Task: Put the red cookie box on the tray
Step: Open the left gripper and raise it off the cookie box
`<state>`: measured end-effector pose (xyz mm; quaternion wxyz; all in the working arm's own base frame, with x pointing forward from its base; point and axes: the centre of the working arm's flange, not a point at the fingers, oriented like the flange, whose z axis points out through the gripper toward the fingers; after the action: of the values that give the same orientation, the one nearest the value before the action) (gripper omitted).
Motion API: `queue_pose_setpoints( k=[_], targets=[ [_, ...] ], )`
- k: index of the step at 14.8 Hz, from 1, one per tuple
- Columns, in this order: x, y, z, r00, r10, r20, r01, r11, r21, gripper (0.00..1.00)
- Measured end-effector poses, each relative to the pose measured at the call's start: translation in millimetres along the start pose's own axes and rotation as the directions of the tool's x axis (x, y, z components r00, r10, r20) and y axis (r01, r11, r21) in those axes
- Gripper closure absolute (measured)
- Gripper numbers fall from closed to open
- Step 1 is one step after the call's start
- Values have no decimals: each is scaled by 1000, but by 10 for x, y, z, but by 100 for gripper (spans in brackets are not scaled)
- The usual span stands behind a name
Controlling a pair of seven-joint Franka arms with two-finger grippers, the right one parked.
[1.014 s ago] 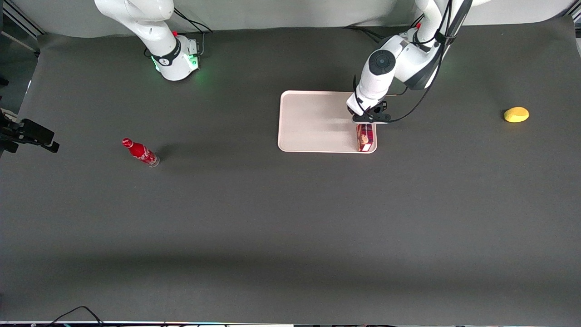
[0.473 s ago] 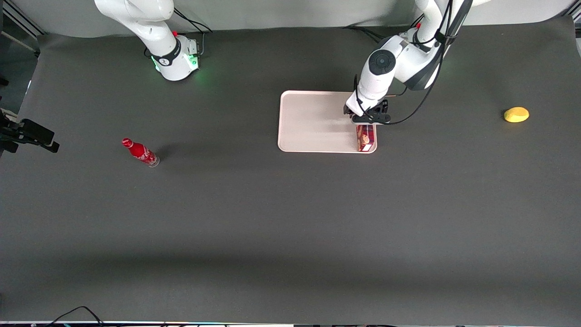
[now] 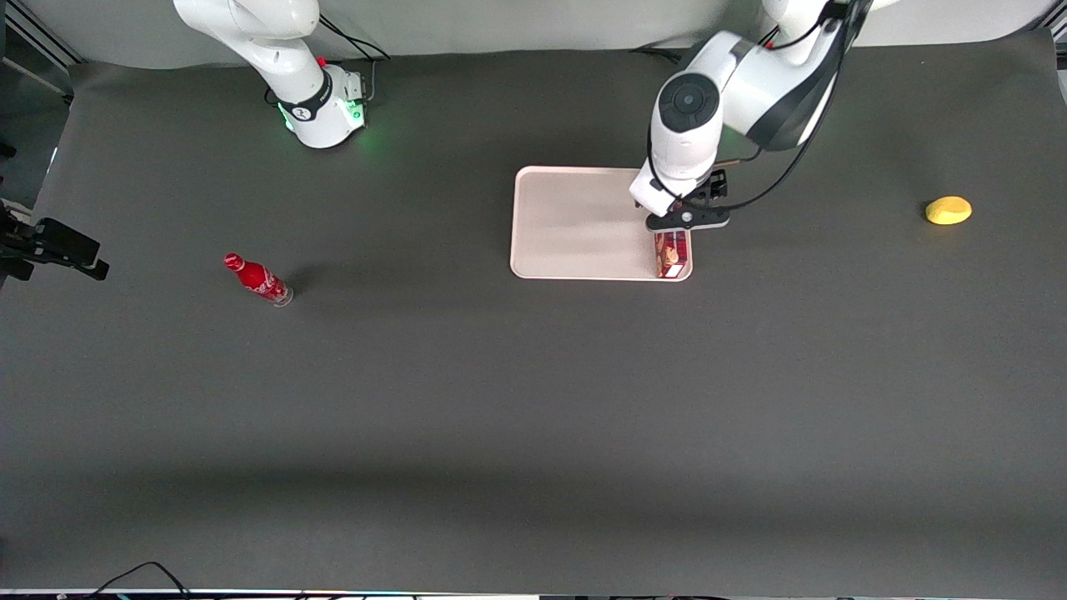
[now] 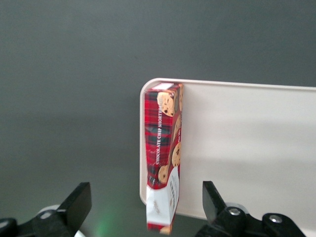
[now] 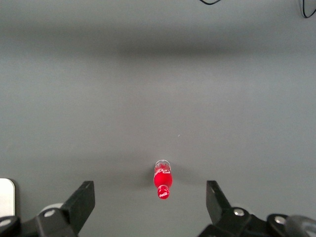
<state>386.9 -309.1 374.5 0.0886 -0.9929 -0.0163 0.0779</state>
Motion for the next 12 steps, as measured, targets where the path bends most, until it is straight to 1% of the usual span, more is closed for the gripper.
queue_pose_setpoints(
  k=[1,2,3,5,7,8,9,10,11,12],
  targets=[
    [95,-75,-393,1000,0,-3,0,1000,-1,0],
    [201,-206,-757,1000,6,-9,-7,1000,-12,0],
    [331,-405,-1087,1000,11,-20,-11,999,-30,0],
    [634,-962,-1612,998,5,-55,-9,997,-83,0],
    [904,-1602,-1962,994,-40,-102,27,991,-134,0],
    [1008,-1899,-2082,990,-53,-128,34,989,-146,0],
    [1095,-2162,-2182,986,-46,-159,24,990,-138,0],
    [1167,-2359,-2250,983,-36,-182,12,992,-129,0],
    [1231,-2502,-2280,981,-30,-193,6,993,-122,0],
    [1292,-2605,-2266,981,-35,-193,12,993,-121,0]
  ],
)
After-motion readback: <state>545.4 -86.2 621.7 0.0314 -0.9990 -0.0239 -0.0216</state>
